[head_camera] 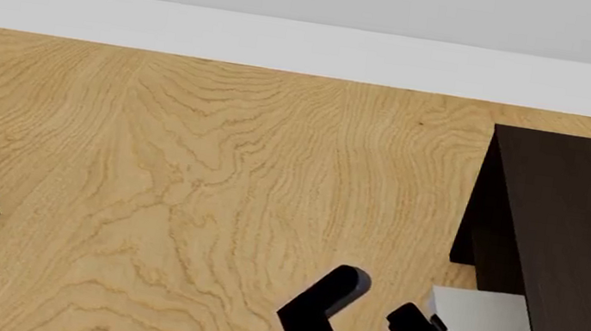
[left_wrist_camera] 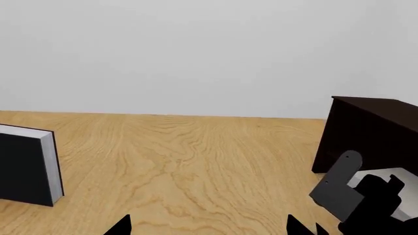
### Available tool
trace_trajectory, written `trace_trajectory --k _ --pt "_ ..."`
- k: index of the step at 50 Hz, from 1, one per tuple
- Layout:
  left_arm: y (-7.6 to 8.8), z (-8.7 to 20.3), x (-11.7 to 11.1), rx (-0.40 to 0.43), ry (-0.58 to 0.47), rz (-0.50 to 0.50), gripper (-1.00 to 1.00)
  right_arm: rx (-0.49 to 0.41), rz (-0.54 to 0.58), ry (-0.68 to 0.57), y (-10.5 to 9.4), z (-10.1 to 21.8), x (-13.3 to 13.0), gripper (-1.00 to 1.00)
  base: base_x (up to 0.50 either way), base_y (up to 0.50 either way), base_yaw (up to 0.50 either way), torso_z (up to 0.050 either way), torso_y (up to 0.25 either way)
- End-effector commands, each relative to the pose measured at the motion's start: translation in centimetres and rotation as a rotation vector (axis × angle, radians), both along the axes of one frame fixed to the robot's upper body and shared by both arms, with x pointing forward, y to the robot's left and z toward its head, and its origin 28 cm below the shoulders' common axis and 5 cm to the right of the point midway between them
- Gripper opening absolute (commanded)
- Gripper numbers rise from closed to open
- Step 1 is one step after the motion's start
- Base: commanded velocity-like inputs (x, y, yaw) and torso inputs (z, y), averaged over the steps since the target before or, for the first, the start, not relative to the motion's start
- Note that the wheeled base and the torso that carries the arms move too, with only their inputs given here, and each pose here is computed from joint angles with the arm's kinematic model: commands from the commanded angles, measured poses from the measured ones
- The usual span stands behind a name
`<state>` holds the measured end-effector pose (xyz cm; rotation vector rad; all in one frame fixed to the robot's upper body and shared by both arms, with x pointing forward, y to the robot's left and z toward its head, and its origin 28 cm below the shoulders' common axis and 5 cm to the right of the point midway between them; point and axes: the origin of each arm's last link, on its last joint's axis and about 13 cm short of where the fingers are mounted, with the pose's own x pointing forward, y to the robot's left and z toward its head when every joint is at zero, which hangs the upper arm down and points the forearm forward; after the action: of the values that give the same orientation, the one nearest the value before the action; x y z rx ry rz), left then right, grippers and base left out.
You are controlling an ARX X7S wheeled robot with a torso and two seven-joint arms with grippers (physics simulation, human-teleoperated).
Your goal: Pick up the book on the right and place it on the cabinet shelf.
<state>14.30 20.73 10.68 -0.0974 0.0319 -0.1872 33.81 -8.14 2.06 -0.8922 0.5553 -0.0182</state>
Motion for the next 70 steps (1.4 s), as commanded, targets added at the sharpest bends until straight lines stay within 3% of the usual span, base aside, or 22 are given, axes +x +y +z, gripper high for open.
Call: trace_trajectory --k 1,60,70 --pt "0.0 0.0 0.0 0.003 0.002 0.0 1.0 0.05 -0.254 0.029 -3.7 -0.4 -0.5 1.0 0.0 0.0 -0.01 0.0 0.0" --pt "-0.2 -0.1 0.0 0.01 0.007 -0.005 1.0 -0.016 -0.397 0.005 -7.9 0.7 -0.5 1.0 0.0 0.0 -0.01 -0.001 0.0" --pt "-0.2 0.1 -0.1 0.01 0.006 -0.006 1.0 -0.01 -0.39 0.003 -7.8 0.9 -0.5 1.0 0.0 0.0 -0.01 0.0 0.0"
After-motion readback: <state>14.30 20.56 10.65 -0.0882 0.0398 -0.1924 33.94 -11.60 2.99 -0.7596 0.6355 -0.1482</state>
